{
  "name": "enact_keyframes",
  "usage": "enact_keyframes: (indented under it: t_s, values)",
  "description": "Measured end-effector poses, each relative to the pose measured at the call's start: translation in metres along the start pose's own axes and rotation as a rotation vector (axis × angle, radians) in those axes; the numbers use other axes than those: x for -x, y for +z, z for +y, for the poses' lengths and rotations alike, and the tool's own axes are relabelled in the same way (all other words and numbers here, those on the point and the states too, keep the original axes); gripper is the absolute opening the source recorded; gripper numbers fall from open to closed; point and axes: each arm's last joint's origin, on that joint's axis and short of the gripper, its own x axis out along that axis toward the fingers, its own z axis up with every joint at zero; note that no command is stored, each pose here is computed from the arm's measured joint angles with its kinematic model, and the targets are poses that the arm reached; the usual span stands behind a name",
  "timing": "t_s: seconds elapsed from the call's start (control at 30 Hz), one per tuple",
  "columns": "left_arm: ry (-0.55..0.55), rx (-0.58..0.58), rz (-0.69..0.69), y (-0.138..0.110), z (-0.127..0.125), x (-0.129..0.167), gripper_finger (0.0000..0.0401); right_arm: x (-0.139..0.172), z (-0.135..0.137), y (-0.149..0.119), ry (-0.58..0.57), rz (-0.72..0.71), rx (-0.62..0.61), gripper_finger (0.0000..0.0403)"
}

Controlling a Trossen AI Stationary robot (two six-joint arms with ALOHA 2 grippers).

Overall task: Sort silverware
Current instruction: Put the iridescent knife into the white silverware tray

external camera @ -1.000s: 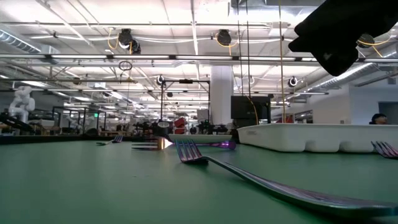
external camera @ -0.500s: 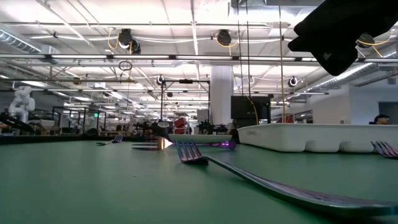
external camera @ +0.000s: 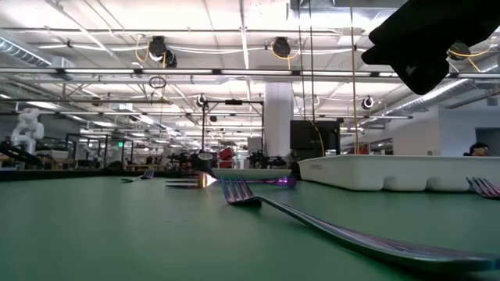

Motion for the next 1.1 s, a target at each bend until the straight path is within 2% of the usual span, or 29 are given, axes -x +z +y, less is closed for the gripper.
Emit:
enact_keyframes:
  t_s: [0.13,0.37,0.5,0.73,1.1]
  values:
    - [-0.028,-0.007,0.011,-0.001,-0.002,-0.002,0.0157,0.0,0.0,0.0,0.0,0.0,-0.001,0.01]
    - [-0.054,-0.012,0.012,-0.002,-0.003,-0.002,0.0086,0.0,0.0,0.0,0.0,0.001,0.001,0.01]
    - [-0.058,-0.016,0.01,-0.002,-0.004,-0.002,0.0064,0.0,0.0,0.0,-0.001,0.001,0.002,0.01]
    - [-0.06,-0.026,0.008,-0.002,-0.003,-0.001,0.0059,0.0,0.0,0.0,-0.001,0.001,0.002,0.01]
    - [-0.088,-0.027,-0.003,0.003,0.004,0.017,0.0058,0.0,0.0,0.0,-0.001,0.001,0.002,0.01]
